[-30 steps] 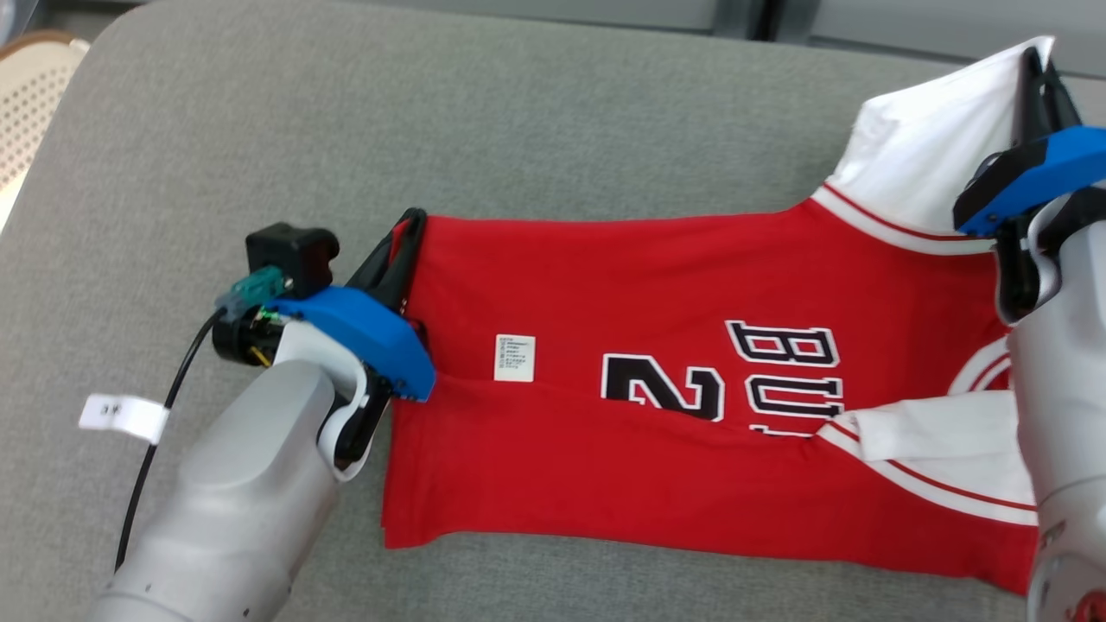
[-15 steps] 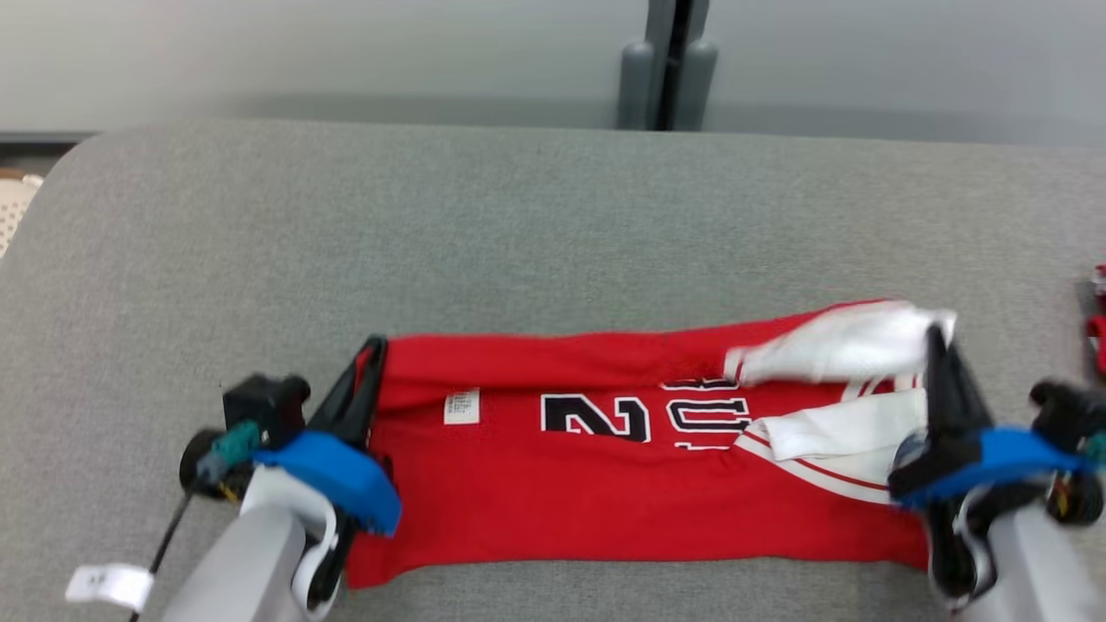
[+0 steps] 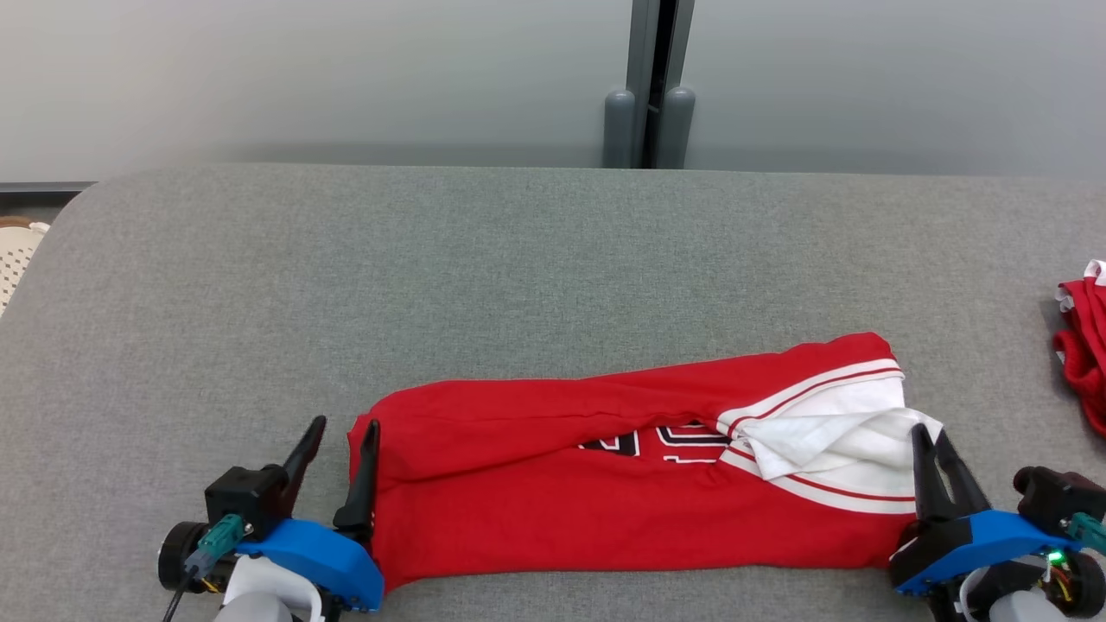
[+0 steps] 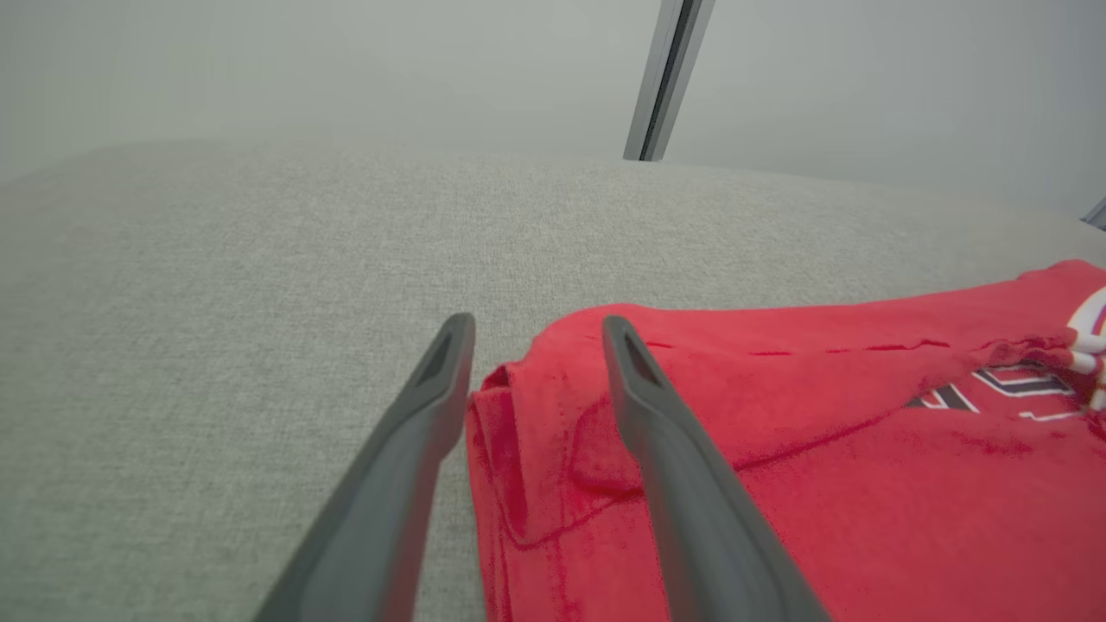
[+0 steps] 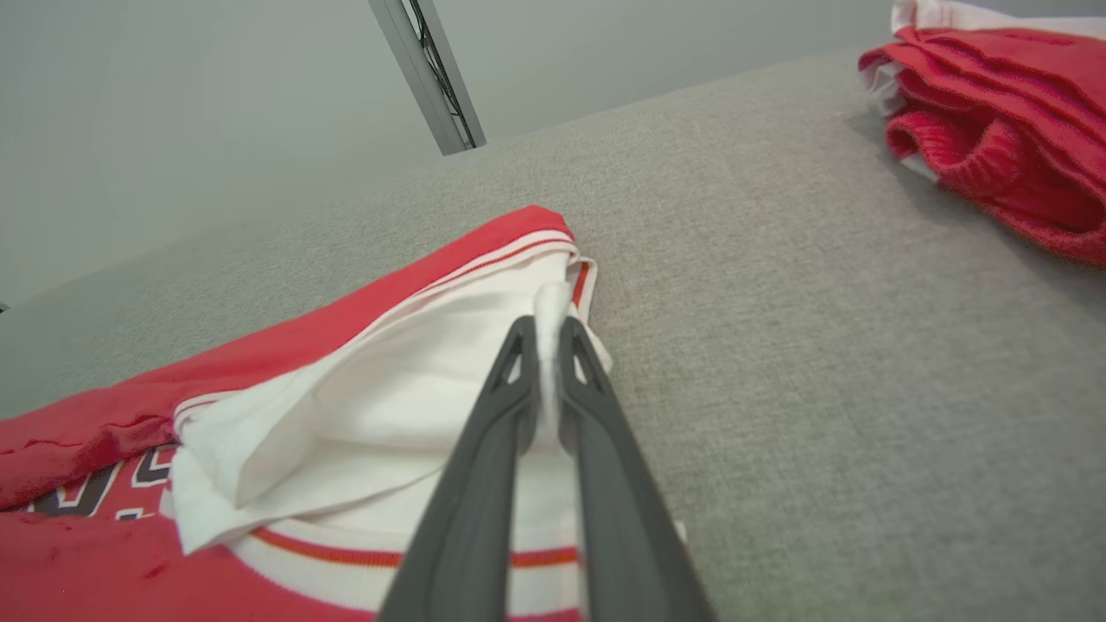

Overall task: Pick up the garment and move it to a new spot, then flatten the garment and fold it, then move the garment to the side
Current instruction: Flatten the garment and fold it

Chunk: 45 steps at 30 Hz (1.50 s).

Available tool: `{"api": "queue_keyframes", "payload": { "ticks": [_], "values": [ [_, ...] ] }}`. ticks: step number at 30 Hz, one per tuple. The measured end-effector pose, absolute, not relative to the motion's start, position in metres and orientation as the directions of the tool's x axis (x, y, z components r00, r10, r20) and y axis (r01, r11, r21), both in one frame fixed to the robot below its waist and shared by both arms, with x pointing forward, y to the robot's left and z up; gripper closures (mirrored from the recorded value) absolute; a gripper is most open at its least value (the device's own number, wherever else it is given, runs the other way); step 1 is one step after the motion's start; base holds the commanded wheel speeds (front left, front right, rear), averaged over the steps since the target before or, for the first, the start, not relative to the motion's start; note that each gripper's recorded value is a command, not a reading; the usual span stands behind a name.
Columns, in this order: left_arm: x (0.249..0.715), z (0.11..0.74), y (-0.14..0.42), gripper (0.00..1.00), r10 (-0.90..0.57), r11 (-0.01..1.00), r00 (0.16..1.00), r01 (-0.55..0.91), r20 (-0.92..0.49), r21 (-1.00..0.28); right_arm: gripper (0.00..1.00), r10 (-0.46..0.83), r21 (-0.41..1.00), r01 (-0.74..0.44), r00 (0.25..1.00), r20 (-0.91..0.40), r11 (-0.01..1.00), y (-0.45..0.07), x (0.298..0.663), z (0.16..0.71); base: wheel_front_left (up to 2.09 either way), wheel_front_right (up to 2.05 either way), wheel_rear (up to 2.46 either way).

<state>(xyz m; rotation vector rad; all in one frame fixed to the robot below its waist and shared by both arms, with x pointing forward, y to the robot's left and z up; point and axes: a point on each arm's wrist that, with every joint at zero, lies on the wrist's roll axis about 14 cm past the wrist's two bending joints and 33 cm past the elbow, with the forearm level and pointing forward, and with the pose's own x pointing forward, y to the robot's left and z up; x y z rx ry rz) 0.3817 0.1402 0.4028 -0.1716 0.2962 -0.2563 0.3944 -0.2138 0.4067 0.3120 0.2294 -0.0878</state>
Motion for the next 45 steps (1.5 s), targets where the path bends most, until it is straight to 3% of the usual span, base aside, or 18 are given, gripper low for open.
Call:
{"api": "queue_keyframes", "payload": {
  "ticks": [5,14,22,26,30,31,32,38,40,45],
  "values": [
    [0.388,0.426,0.162,0.00,-0.148,0.983,0.971,0.124,-0.185,-0.135,0.00,-0.062,0.200,0.094,0.985,-0.161,0.975,-0.228,0.407,0.432,0.00,0.00,0.00],
    [0.377,0.430,0.161,0.00,-0.100,0.988,0.982,0.078,-0.162,-0.134,0.00,-0.027,0.118,0.042,0.991,-0.127,0.992,-0.221,0.422,0.445,0.00,0.00,0.00],
    [0.372,0.416,0.155,0.00,-0.113,0.985,0.973,0.084,-0.199,-0.152,0.00,-0.011,0.091,0.041,0.952,-0.304,0.995,-0.216,0.431,0.400,0.00,0.00,0.00],
    [0.369,0.408,0.158,0.00,-0.110,0.985,0.968,0.075,-0.225,-0.157,0.00,0.001,0.128,0.062,0.899,-0.438,0.990,-0.206,0.419,0.364,0.00,0.00,0.00],
    [0.368,0.406,0.160,0.00,-0.102,0.985,0.967,0.066,-0.233,-0.157,0.00,0.013,0.162,0.075,0.876,-0.482,0.984,-0.199,0.416,0.353,0.00,0.00,0.00],
    [0.368,0.406,0.160,0.00,-0.103,0.985,0.967,0.067,-0.232,-0.158,0.17,0.016,0.173,0.078,0.874,-0.486,0.982,-0.197,0.416,0.352,0.00,0.00,0.00],
    [0.368,0.406,0.159,0.00,-0.106,0.985,0.967,0.070,-0.230,-0.161,1.00,0.021,0.175,0.074,0.872,-0.489,0.982,-0.195,0.415,0.351,0.00,0.00,0.00],
    [0.370,0.408,0.150,0.00,-0.135,0.980,0.965,0.097,-0.223,-0.172,1.00,-0.020,0.211,0.125,0.898,-0.439,0.969,-0.209,0.407,0.359,0.00,0.00,0.00],
    [0.371,0.411,0.143,0.00,-0.156,0.977,0.965,0.118,-0.213,-0.179,1.00,-0.125,0.172,0.208,0.908,-0.401,0.963,-0.255,0.403,0.372,0.00,0.00,0.00],
    [0.371,0.416,0.133,0.00,-0.185,0.971,0.963,0.148,-0.199,-0.187,1.00,-0.220,0.135,0.258,0.944,-0.247,0.957,-0.297,0.415,0.420,0.00,0.00,0.00]
  ]
}}
